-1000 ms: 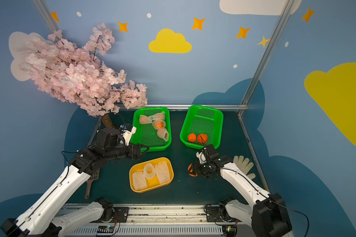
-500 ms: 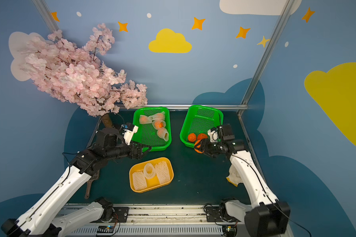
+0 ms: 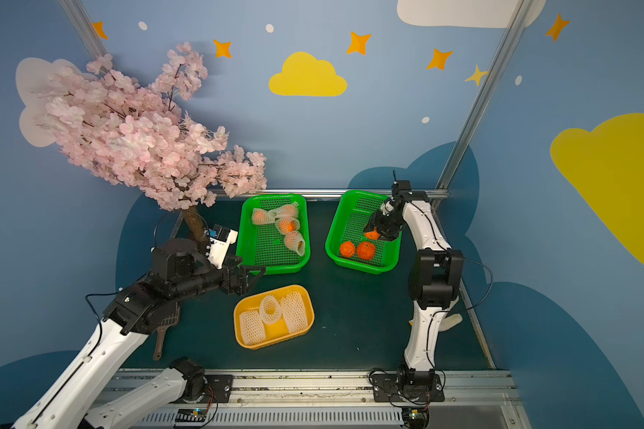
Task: Remove foam nets from oranges
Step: Place the orange in the basket.
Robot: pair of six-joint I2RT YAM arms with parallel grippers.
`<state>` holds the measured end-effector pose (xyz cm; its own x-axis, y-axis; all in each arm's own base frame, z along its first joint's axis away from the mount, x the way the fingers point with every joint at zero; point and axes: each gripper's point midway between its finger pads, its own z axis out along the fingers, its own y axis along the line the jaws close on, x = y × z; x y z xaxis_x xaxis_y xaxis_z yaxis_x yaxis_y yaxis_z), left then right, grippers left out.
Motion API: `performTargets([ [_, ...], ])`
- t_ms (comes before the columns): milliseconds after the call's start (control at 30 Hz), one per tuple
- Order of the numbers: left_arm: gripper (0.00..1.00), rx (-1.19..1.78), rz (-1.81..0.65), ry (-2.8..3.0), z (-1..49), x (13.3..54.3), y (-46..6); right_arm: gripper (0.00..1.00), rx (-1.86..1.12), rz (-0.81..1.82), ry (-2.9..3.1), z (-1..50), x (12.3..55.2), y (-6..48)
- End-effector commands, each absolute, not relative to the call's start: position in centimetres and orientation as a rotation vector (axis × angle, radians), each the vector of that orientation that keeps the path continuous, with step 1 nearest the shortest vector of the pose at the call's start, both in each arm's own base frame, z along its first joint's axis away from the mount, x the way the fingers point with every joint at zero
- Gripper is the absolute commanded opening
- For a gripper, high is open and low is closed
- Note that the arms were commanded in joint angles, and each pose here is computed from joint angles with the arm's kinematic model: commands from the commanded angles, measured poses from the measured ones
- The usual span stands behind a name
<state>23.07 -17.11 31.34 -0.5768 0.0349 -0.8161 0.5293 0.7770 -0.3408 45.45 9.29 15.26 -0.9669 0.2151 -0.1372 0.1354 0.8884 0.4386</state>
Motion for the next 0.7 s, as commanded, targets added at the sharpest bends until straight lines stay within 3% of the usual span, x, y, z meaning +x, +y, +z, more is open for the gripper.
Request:
performTargets([
  [0,0.99,0.402,-0.674,2.109,31.0,22.2,-15.9,0.55,0.226,0.460,2.981,15.6,42.9,6.5],
  [433,0.99,0.305,-0.736,2.231,29.3,24.8,-17.6,0.60,0.136,0.422,3.124,11.9,39.5,7.5],
  [667,0.99,0.149,-0.753,2.343,27.5,29.1,-18.3,0.72,0.121,0.397,3.146,11.3,37.6,8.0],
])
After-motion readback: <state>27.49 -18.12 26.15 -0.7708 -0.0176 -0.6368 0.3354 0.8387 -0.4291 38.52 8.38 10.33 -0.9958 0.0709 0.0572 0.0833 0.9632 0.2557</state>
